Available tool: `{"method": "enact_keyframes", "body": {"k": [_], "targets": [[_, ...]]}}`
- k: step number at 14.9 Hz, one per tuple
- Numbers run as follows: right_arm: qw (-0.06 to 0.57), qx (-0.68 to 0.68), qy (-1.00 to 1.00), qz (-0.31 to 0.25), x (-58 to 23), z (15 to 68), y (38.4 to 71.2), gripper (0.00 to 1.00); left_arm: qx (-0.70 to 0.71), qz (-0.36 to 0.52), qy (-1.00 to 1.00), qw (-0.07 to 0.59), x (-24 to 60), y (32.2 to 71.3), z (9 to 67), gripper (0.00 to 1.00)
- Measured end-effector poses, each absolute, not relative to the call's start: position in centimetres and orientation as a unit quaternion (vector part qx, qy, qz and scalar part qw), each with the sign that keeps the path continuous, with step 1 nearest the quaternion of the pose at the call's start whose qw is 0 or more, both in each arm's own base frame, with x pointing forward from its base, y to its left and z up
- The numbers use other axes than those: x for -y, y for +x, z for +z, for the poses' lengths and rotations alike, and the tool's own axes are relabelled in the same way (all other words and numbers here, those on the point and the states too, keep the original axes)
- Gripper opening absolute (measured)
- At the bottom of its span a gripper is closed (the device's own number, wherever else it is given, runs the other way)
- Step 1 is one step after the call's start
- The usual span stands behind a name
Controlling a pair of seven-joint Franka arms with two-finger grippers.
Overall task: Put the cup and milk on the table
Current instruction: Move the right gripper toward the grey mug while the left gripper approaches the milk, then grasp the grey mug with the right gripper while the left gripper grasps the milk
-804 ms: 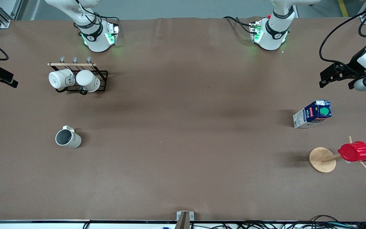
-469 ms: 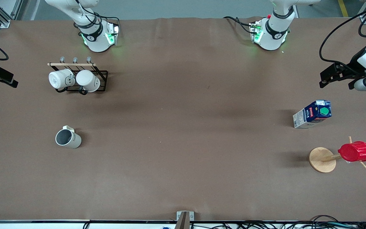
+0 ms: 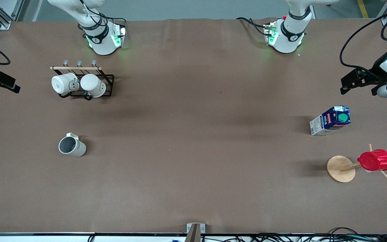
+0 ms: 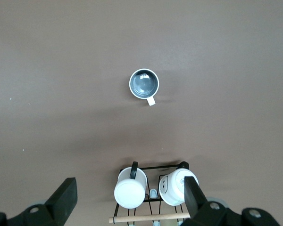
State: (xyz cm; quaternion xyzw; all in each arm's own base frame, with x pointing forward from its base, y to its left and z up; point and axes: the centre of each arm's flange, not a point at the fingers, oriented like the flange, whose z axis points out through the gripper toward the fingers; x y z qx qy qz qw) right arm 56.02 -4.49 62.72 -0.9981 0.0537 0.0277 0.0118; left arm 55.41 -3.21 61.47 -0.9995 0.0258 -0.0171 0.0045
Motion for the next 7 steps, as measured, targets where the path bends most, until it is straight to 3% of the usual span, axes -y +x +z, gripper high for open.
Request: {"method": "enact_keyframes", "body": {"k": [7], "targets": [[0.005, -0.01, -1.0, 0.008, 6.4, 45.7, 62.2, 1.0, 0.014, -0.011, -1.0, 0.015, -2.4, 59.8, 54.9, 0.98]]}}
